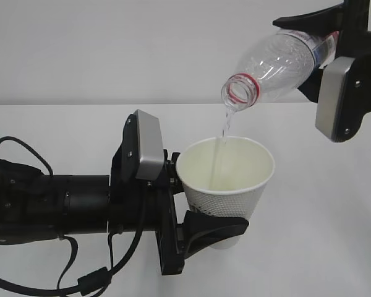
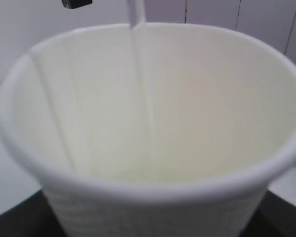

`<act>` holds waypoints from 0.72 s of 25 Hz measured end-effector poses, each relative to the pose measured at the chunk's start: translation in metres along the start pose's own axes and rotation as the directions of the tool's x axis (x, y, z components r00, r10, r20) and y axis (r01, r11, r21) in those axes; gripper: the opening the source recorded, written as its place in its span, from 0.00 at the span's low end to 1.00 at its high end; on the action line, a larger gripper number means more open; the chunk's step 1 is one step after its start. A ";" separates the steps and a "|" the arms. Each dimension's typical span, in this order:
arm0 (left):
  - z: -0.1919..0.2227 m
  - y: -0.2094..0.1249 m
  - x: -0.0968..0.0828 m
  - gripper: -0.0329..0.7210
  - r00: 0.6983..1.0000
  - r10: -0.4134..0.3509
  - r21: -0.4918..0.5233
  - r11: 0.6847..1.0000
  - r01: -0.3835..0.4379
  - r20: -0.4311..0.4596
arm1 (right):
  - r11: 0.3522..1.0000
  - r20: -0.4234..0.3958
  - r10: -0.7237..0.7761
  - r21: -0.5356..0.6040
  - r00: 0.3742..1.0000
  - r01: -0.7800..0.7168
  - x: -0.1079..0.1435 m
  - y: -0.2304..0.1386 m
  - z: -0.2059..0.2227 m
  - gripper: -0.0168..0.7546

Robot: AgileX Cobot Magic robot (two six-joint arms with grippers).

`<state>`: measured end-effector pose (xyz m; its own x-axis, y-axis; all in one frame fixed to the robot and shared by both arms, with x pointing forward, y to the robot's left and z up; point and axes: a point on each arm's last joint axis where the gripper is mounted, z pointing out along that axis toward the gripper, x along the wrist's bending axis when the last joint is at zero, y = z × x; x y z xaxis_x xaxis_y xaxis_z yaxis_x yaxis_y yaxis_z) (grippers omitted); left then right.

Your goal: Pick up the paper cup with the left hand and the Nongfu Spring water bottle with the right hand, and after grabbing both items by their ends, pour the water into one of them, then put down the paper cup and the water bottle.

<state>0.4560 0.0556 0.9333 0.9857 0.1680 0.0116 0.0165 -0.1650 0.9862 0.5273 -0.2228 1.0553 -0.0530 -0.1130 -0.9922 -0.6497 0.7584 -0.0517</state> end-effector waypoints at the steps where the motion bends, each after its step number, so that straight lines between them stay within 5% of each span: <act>1: 0.000 0.000 0.000 0.75 1.000 0.000 0.000 1.000 0.000 0.000 | 1.000 0.001 0.000 -0.001 1.000 0.000 0.000 0.000 0.000 0.64; 18: 0.000 0.000 0.000 0.75 1.000 0.000 0.000 1.000 0.000 0.000 | 1.000 0.005 0.000 -0.004 1.000 0.000 0.000 0.000 0.000 0.64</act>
<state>0.4560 0.0556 0.9333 0.9857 0.1680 0.0116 0.0165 -0.1650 0.9862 0.5271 -0.2224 1.0557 -0.0495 -0.1101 -0.9927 -0.6530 0.7556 -0.0512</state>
